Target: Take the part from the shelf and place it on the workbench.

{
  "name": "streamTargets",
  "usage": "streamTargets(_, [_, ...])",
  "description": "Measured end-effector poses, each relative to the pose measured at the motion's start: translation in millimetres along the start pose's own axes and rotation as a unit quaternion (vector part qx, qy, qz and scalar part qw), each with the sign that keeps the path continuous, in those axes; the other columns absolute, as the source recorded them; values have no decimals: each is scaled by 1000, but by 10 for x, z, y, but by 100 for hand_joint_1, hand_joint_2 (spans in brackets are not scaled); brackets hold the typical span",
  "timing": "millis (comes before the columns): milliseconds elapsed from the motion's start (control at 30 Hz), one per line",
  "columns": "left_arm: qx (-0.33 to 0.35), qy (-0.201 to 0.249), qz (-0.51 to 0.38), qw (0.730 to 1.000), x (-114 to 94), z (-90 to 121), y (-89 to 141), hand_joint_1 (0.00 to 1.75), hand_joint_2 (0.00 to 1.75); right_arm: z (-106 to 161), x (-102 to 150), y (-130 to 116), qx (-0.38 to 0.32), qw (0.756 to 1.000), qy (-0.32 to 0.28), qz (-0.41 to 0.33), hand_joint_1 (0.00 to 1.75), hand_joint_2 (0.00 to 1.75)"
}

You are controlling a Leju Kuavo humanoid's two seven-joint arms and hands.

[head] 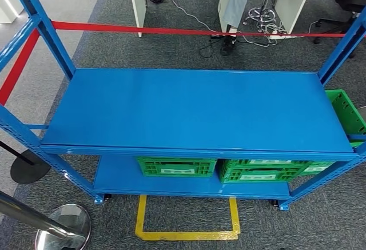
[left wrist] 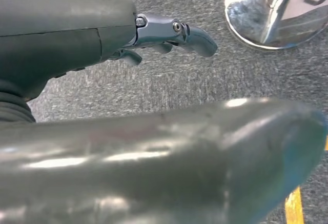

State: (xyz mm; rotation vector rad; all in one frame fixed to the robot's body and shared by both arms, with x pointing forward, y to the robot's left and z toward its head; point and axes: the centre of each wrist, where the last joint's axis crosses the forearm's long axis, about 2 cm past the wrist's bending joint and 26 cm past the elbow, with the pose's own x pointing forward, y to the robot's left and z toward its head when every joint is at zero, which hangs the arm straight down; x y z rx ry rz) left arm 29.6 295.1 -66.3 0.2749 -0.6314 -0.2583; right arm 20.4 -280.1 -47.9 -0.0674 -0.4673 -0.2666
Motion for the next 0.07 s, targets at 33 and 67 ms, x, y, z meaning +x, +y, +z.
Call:
streamTargets(33, [0,4,1,1000,-5,-21,11,0,0,-24,-6,22,5,1000,1,1,0,0])
streamTargets(67, [-1,6,2,1000,-9,-31,17,0,0,-36,-9,33,8,1000,2,2,0,0])
